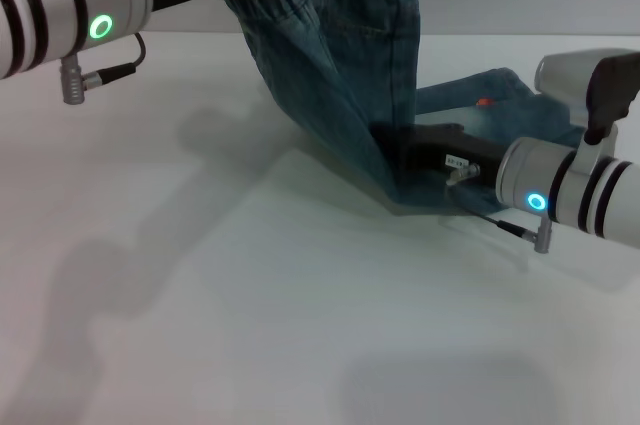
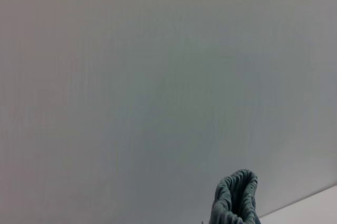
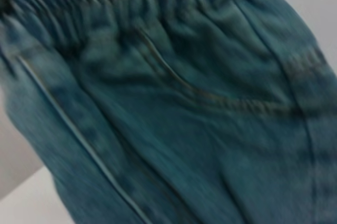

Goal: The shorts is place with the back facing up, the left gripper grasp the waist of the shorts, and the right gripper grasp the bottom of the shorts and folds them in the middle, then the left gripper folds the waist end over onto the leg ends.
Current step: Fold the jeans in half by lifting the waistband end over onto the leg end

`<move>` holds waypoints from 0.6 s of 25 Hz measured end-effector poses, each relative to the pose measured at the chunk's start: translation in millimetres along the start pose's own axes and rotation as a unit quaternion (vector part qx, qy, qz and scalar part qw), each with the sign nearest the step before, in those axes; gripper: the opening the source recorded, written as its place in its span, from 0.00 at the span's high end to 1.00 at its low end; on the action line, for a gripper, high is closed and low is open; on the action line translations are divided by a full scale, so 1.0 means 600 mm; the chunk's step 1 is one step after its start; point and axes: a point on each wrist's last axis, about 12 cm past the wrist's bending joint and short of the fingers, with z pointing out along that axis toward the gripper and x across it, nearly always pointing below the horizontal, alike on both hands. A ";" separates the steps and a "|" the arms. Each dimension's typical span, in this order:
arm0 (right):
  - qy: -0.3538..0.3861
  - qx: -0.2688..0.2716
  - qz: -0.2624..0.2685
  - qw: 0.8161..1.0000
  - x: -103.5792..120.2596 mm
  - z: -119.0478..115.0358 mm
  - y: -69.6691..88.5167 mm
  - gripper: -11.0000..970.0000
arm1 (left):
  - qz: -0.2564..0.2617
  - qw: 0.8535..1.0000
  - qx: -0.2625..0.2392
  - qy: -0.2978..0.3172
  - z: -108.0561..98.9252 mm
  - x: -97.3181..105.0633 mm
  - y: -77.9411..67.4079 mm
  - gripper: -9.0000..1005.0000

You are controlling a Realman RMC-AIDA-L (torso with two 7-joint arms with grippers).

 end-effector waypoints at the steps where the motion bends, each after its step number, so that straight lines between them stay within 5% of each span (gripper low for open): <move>1: 0.005 0.009 0.001 1.000 0.004 0.000 -0.005 0.99 | 0.000 1.000 0.000 -0.001 -0.001 -0.001 0.000 0.88; 7: 0.013 0.065 -0.017 0.998 -0.004 0.001 -0.032 0.99 | 0.009 1.000 -0.001 -0.017 -0.017 -0.012 -0.005 0.89; 15: -0.012 0.129 -0.065 0.989 -0.060 -0.014 -0.071 0.99 | 0.011 1.000 -0.004 -0.016 -0.026 -0.010 -0.004 0.89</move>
